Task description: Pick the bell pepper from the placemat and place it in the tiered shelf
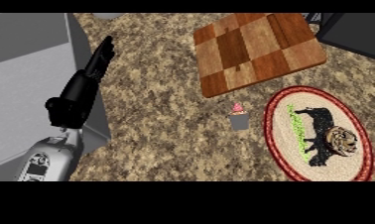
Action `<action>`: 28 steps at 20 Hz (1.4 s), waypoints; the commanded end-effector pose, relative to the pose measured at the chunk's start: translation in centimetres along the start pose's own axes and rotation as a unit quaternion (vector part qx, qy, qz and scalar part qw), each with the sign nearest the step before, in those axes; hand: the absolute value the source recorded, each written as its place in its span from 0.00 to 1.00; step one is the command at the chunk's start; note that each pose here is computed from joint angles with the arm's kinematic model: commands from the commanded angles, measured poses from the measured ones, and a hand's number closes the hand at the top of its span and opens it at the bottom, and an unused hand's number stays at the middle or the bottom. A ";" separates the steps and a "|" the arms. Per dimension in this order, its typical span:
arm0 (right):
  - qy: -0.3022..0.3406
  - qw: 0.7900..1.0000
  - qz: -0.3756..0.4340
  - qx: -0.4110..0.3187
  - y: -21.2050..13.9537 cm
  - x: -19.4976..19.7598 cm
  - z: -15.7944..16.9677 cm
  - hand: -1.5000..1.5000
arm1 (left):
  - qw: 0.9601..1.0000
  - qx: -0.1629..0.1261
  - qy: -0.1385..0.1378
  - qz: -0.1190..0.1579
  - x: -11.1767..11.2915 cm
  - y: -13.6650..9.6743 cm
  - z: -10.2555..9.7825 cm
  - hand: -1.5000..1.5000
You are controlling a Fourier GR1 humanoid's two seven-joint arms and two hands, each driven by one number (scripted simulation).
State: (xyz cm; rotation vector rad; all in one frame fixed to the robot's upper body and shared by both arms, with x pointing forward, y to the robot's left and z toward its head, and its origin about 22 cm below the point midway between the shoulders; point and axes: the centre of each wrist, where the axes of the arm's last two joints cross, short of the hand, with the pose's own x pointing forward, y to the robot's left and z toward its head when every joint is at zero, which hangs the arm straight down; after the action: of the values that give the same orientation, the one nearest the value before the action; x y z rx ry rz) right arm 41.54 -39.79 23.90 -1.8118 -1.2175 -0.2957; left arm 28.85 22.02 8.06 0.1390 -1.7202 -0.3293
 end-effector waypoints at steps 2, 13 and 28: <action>0.031 0.999 -0.011 -0.007 0.4 -1.1 -0.2 0.00 | 0.997 0.001 0.070 0.031 -4.4 -2.1 1.6 0.50; 0.038 0.990 -0.129 0.038 -1.7 1.8 -1.3 0.00 | 0.996 0.005 0.076 0.039 -4.6 -1.6 1.7 0.50; 0.151 0.947 -0.268 -0.094 -10.8 0.8 -7.6 0.00 | 0.996 0.021 0.080 0.034 -5.4 -0.9 3.1 0.50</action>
State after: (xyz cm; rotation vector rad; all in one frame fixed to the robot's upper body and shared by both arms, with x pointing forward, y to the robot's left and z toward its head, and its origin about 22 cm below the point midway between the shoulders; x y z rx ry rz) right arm 37.16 -42.49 33.04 -1.4933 -1.5110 -0.8864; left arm 28.45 23.20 7.58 0.1688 -1.7109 -0.2947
